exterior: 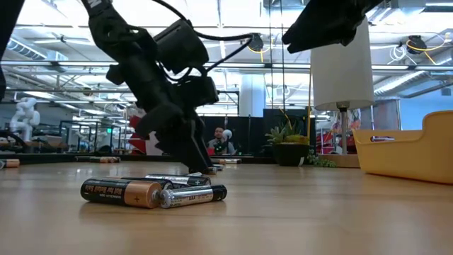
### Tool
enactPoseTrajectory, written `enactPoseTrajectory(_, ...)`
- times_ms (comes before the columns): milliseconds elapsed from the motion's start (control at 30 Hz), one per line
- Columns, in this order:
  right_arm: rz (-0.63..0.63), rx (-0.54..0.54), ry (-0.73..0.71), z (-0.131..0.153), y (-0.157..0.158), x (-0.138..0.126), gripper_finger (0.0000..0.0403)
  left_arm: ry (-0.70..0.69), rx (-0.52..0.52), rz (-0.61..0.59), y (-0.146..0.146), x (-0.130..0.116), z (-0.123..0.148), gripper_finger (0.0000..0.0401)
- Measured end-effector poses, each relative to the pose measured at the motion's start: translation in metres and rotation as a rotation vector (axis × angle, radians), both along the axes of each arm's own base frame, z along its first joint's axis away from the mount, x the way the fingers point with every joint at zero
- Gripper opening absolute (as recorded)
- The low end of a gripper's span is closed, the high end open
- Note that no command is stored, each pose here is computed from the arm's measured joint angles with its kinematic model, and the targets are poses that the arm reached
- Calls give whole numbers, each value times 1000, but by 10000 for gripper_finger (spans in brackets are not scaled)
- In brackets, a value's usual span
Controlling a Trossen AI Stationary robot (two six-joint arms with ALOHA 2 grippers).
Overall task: Sort batteries
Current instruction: Put the black battery into the orange bin
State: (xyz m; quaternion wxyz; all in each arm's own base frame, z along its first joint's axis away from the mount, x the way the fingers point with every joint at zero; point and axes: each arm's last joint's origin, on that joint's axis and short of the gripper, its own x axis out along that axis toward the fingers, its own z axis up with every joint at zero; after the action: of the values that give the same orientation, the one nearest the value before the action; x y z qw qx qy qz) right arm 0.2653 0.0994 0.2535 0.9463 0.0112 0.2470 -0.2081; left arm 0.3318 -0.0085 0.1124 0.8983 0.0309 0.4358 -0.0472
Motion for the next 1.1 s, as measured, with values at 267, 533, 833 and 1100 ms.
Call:
enactPoseTrajectory(267,-12,-12,1,1,-3,0,212,15,-53,-3,2,0,-3,47)
enactPoseTrajectory(533,-16,-6,-2,1,-3,0,212,9,-42,6,2,0,-2,37)
enactPoseTrajectory(833,-31,-55,51,-12,-7,9,212,-204,-91,-52,0,1,44,30)
enactPoseTrajectory(1100,-28,-119,158,-39,-4,20,212,-584,-178,-239,-6,-7,118,29)
